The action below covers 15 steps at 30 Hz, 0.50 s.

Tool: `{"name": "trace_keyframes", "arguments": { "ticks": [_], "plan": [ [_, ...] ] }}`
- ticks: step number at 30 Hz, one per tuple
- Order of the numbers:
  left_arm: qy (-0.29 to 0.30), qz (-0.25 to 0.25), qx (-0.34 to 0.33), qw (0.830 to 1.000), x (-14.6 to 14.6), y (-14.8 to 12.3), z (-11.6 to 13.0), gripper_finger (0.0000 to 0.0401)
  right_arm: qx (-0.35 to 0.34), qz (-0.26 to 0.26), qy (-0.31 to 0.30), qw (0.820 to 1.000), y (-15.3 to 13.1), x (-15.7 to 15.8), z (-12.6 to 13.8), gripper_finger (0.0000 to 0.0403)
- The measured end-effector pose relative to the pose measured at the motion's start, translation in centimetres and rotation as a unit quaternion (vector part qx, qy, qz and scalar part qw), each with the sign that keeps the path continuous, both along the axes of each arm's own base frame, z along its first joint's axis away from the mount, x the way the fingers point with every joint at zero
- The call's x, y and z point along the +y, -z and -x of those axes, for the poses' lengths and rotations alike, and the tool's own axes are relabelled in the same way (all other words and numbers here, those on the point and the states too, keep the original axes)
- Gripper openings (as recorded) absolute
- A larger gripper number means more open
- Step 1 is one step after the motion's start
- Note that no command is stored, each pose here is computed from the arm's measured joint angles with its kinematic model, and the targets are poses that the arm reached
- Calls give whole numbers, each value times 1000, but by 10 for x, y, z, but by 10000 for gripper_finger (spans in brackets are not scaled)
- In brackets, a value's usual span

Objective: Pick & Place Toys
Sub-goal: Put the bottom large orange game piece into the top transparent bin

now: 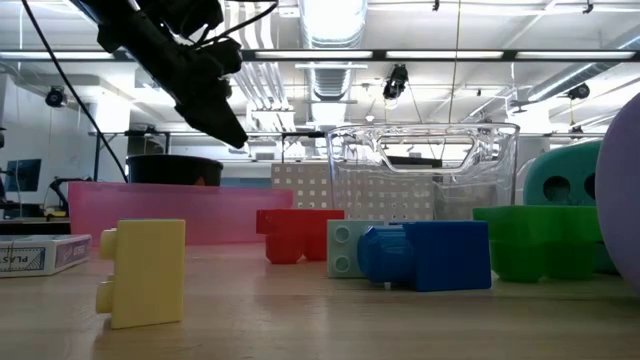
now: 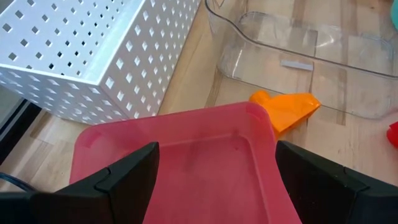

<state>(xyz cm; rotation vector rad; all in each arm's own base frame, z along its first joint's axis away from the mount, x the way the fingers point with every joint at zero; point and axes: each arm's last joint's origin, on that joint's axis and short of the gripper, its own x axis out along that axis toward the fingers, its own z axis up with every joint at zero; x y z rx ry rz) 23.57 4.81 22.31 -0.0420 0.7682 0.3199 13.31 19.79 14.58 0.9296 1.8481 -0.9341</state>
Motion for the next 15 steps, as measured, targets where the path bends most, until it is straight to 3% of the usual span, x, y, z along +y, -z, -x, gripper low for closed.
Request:
{"name": "trace_keyframes", "arguments": {
  "ticks": [8, 15],
  "plan": [
    [0, 0, 1, 1000, 0, 0, 0, 326, 7, 8, -9, 1000, 4, -4, 3, 289],
    [0, 0, 1, 1000, 0, 0, 0, 326, 6, 10, -7, 1000, 5, -5, 3, 217]
  ]
}}
